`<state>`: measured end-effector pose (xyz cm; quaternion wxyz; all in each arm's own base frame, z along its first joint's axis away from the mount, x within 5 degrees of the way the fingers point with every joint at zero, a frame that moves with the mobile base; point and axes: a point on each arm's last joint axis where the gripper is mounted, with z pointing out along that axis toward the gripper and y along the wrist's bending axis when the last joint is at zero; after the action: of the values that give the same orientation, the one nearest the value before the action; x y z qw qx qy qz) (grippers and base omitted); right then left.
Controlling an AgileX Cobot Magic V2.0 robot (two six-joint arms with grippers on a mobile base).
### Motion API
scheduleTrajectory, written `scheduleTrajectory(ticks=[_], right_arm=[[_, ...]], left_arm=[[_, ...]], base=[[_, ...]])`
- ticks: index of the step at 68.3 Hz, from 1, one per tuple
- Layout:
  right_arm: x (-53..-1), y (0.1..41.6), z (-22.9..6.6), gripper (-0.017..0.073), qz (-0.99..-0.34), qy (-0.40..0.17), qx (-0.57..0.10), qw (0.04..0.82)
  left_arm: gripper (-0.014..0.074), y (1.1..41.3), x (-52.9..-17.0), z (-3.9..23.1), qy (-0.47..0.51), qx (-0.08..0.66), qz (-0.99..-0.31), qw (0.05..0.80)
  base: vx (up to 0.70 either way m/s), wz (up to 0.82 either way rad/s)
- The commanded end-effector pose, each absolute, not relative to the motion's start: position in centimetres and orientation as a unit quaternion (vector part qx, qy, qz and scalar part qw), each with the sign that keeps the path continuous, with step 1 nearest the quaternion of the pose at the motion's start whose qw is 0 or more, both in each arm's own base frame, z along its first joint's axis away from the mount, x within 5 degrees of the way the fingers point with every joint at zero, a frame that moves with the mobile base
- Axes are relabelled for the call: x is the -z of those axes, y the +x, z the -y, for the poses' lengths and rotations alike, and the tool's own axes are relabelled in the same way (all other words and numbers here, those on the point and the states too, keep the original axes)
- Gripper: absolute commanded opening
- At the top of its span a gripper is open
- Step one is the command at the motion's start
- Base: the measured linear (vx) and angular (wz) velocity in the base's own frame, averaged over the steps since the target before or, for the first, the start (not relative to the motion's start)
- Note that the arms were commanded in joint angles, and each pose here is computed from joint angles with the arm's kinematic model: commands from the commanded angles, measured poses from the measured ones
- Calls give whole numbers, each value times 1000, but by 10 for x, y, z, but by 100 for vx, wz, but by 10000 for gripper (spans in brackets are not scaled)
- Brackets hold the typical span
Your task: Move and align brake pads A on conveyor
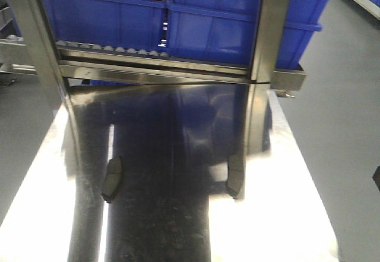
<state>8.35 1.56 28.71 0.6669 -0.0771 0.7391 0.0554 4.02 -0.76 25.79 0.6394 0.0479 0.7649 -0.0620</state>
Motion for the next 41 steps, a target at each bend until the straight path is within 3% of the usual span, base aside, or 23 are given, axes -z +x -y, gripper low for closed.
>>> scheduleTrajectory(ticks=[1, 41], right_arm=[[-302, 84, -16, 471, -708, -80, -56, 700], [-303, 84, -16, 471, -707, -80, -56, 700]], left_arm=[[407, 41, -272, 8, 44, 67, -738, 670], [407, 41, -272, 8, 44, 67, -738, 670]], base=[[10, 31], [8, 5]])
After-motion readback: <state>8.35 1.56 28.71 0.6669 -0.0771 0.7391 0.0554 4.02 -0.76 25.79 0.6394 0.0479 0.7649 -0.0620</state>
